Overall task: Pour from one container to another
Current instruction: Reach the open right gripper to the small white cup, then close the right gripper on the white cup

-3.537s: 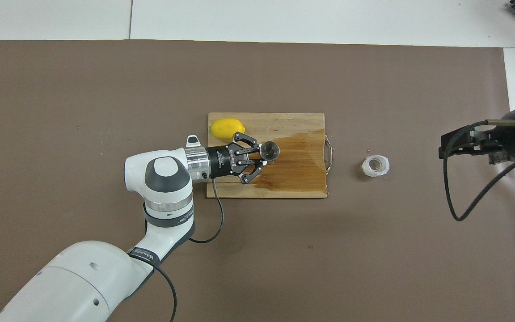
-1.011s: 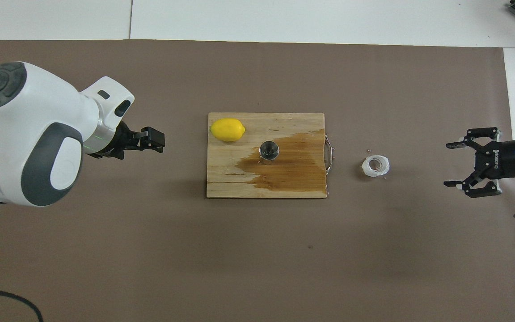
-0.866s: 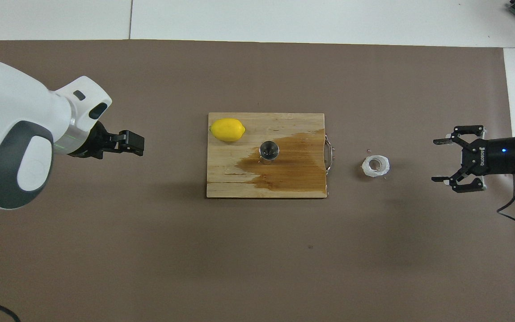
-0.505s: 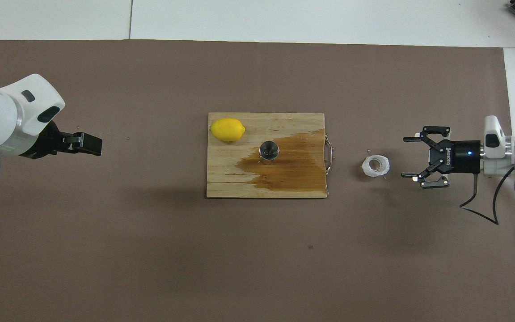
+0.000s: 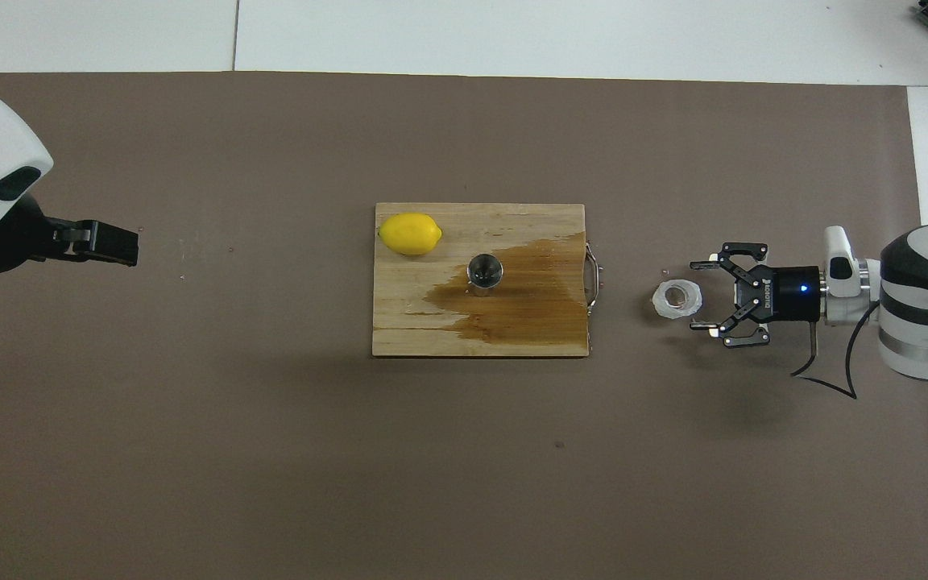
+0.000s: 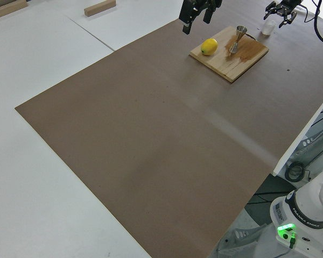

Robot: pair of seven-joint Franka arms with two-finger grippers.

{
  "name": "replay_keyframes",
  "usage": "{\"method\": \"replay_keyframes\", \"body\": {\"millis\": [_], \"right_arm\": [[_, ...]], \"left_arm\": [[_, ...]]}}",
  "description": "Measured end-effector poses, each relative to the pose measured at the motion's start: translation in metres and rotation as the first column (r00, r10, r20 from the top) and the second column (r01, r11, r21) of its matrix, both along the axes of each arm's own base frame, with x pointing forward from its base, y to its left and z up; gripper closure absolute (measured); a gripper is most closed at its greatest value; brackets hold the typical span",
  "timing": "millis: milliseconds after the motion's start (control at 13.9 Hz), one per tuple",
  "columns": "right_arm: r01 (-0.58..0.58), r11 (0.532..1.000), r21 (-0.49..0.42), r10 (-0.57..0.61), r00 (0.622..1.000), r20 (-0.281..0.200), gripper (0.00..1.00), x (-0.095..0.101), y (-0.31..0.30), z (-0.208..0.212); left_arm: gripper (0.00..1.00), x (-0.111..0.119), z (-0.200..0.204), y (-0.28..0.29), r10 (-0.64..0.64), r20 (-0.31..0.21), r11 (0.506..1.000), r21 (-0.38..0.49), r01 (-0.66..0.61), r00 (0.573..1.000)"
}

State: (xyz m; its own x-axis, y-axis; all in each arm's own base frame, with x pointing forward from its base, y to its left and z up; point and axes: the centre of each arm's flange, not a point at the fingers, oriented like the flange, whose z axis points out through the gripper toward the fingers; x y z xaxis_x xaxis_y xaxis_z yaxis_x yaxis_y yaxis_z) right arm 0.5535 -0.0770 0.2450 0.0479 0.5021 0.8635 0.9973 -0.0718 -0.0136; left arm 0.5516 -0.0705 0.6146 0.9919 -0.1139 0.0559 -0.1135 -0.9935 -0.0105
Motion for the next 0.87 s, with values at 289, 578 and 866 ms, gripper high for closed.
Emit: {"method": "replay_keyframes", "body": {"millis": [289,578,866], "right_arm": [[-0.04,0.999,-0.026,0.041,0.999,0.013,0.0,0.003,0.027,-0.004],[-0.028,0.998,-0.058,0.029,1.0,0.012,0.0,0.002,0.031,-0.01],[-0.015,0.997,-0.076,0.016,1.0,0.013,0.07,0.001,0.028,-0.014]], "left_arm": [[0.0,0.001,0.008,-0.001,-0.001,0.004,1.0,0.0,0.001,1.0],[0.0,0.001,0.005,0.007,0.009,-0.018,1.0,0.004,-0.009,1.0],[0.0,-0.002,0.003,0.004,0.004,-0.038,1.0,0.007,-0.003,0.999]]}}
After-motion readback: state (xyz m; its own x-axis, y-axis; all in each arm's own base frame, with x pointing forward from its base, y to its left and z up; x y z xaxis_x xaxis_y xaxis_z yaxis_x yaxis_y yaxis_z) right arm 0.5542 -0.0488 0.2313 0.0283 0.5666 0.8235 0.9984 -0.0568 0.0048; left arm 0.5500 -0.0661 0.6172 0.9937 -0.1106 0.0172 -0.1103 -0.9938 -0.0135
